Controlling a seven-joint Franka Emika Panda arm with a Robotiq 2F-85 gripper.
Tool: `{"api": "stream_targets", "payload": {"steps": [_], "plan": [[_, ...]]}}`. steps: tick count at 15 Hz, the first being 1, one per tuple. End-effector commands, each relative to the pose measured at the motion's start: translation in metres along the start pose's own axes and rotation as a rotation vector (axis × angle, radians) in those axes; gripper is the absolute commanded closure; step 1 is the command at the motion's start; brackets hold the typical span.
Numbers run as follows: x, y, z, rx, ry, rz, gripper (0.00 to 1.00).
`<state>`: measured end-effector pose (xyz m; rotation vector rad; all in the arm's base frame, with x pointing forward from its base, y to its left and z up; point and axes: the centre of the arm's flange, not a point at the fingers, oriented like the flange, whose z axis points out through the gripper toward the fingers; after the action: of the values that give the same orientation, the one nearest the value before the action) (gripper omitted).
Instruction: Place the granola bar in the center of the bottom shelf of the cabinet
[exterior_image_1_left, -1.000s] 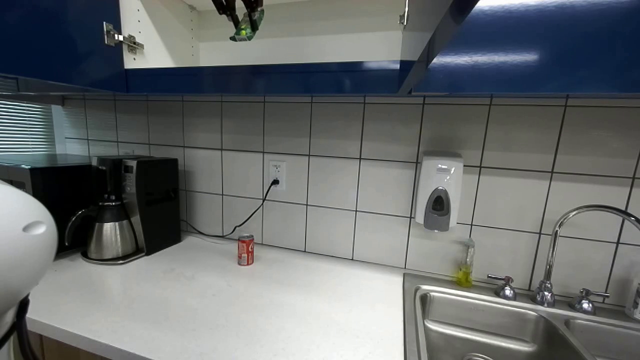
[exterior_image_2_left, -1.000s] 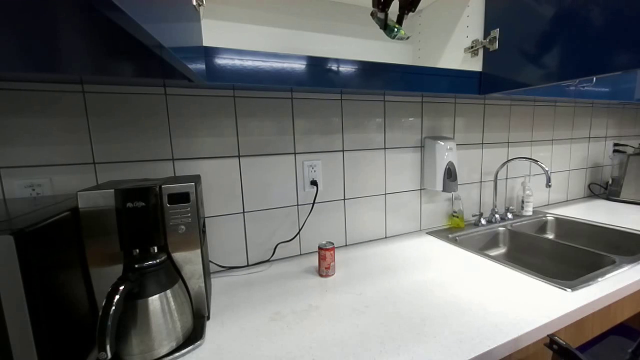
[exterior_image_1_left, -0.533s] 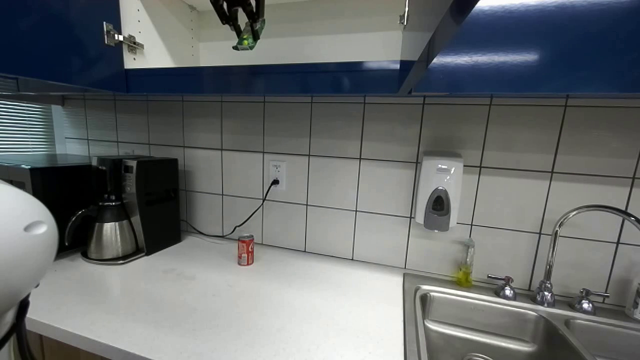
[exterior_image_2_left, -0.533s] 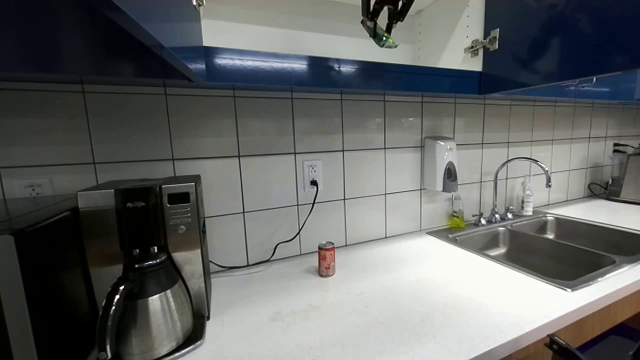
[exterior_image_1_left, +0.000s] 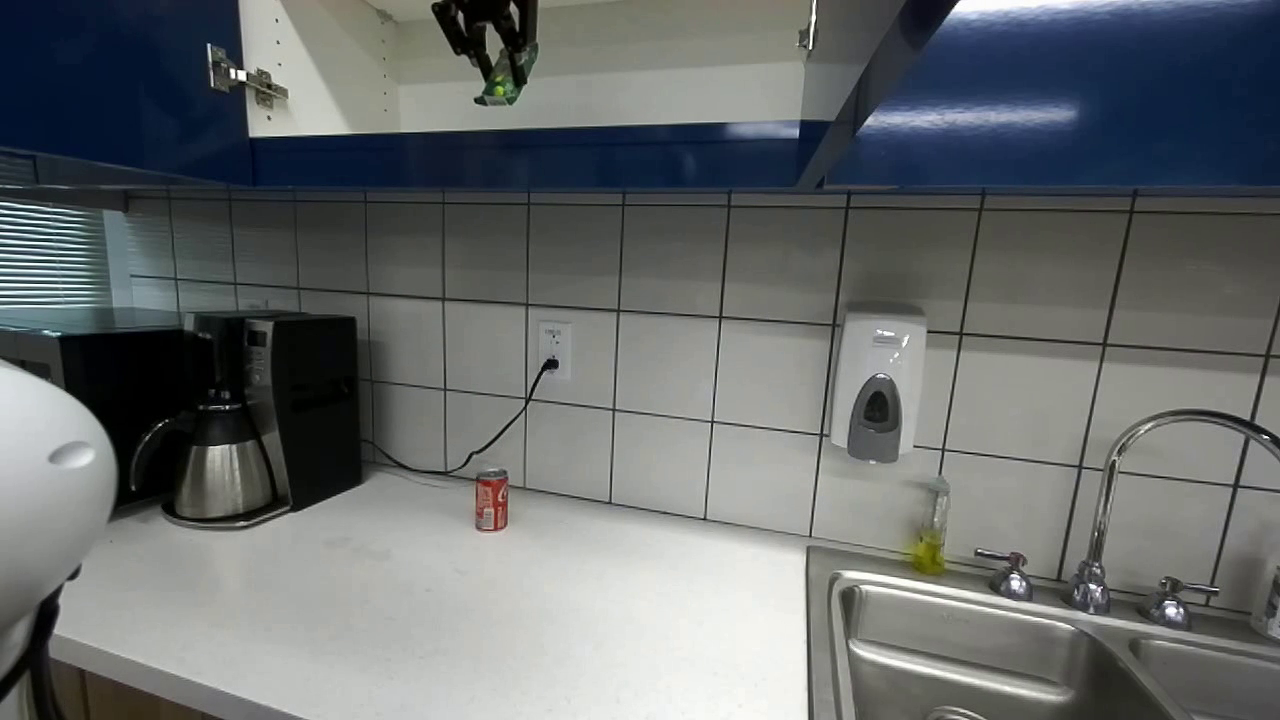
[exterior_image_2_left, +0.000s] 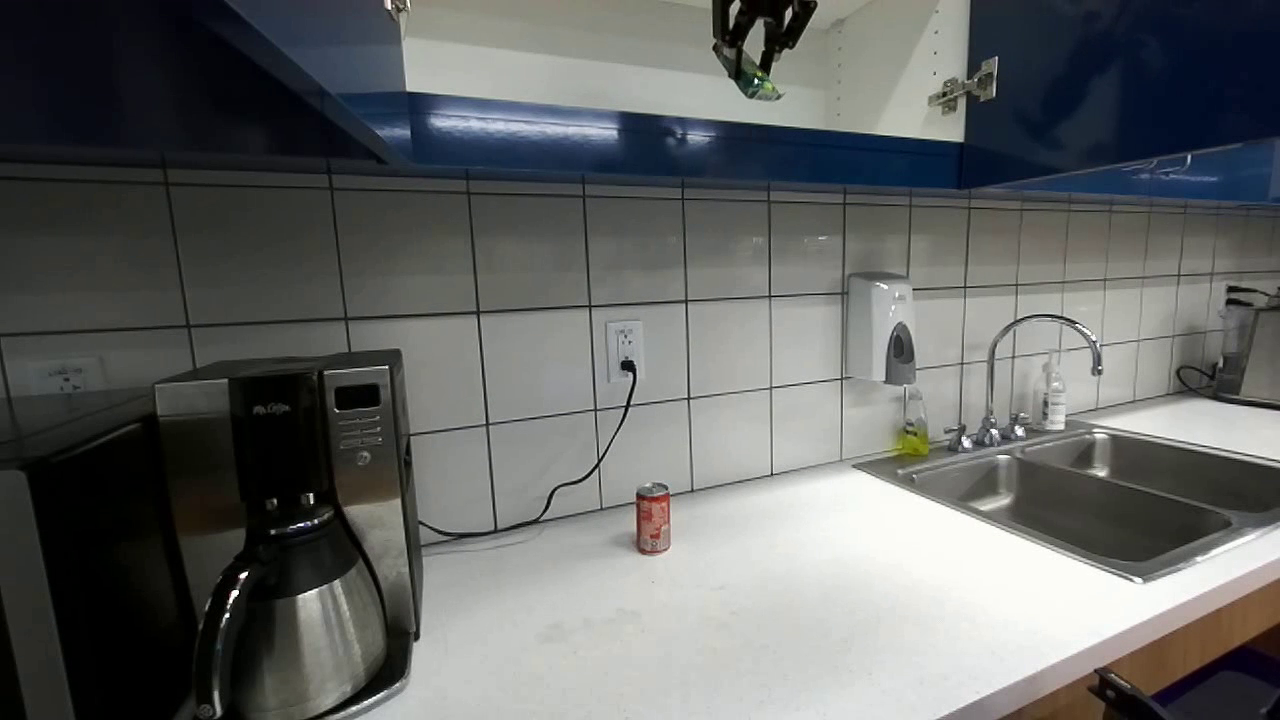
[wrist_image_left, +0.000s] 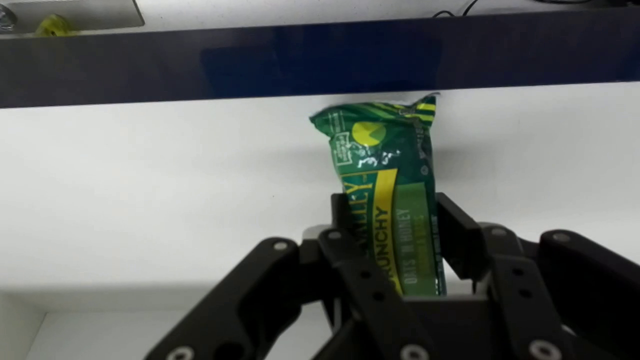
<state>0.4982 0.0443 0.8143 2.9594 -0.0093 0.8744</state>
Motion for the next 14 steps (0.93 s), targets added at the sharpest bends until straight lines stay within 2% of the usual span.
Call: {"api": "stream_targets", "payload": {"steps": [1, 14], "plan": [[0.018, -0.007, 0.004, -0.004, 0.017, 0.026, 0.82], [0.034, -0.012, 0.043, -0.015, -0.006, 0.055, 0.82]]}}
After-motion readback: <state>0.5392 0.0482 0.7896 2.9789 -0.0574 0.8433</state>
